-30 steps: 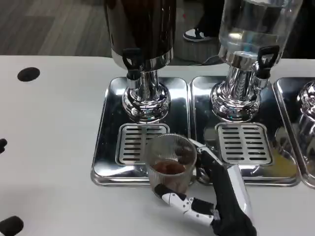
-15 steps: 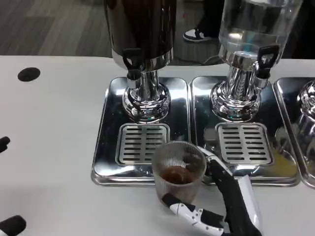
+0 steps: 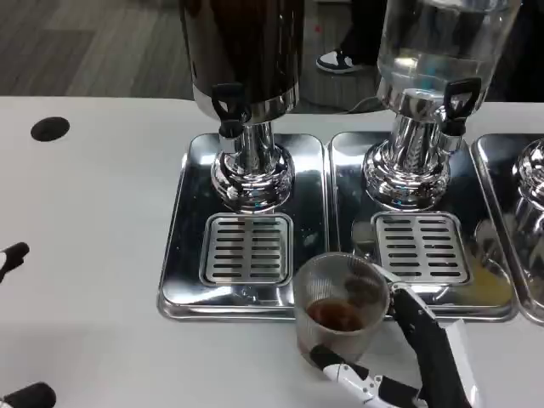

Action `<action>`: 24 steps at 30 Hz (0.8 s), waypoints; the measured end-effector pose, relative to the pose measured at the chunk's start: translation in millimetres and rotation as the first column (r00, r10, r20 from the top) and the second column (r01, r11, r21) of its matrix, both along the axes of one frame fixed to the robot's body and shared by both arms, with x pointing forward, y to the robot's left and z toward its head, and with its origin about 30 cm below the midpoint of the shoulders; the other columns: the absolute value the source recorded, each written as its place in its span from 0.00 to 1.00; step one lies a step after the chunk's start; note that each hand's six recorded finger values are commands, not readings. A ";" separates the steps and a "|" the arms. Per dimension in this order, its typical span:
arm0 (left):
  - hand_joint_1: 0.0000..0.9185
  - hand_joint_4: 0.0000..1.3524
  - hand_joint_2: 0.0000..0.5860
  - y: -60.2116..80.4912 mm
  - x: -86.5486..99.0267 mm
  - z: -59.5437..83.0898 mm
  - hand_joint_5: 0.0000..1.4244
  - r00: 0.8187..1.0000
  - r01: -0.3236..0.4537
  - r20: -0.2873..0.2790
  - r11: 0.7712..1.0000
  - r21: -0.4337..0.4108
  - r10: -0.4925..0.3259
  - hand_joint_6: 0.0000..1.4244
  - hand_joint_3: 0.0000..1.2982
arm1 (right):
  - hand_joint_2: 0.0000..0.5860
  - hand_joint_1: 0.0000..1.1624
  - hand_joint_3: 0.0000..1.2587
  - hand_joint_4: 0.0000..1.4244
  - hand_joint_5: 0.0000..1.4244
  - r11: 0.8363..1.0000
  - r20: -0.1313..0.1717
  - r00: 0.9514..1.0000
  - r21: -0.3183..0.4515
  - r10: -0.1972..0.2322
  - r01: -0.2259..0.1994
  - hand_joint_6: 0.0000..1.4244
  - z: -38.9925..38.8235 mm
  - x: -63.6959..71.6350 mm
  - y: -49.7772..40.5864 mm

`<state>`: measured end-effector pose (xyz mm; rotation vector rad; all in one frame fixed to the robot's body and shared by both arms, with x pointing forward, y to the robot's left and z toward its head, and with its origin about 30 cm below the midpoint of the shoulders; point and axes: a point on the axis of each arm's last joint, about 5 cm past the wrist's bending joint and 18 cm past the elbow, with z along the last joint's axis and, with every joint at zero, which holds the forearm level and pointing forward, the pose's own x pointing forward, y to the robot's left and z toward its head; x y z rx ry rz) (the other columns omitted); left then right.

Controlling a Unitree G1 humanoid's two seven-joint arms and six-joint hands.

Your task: Grasp the cup under the faucet to collect the drink, then remove the cup.

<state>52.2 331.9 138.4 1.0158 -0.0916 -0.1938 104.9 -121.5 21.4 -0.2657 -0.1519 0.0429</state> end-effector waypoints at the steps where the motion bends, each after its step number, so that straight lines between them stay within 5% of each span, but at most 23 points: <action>1: 0.00 0.00 0.03 -0.1 -0.1 0.0 0.00 1.000 0.000 -0.001 1.000 0.001 0.000 0.00 0.00 | 0.36 0.75 0.26 0.28 0.27 1.000 0.000 1.000 -0.002 -0.001 0.001 0.19 0.0 0.1 -1.1; 14: 0.00 0.00 0.03 -2.8 -3.3 1.9 0.00 1.000 0.004 -0.001 1.000 0.014 -0.004 0.00 0.00 | 0.36 0.75 0.27 0.29 0.27 0.999 -0.005 1.000 -0.031 0.016 -0.017 0.20 -1.3 -8.1 -17.7; 24: 0.00 0.00 0.03 -4.6 -4.3 7.4 0.00 1.000 0.004 0.014 1.000 0.028 -0.004 0.00 0.00 | 0.37 0.75 0.28 0.29 0.28 1.000 0.001 1.000 -0.007 0.015 -0.015 0.20 -4.3 -13.9 -18.6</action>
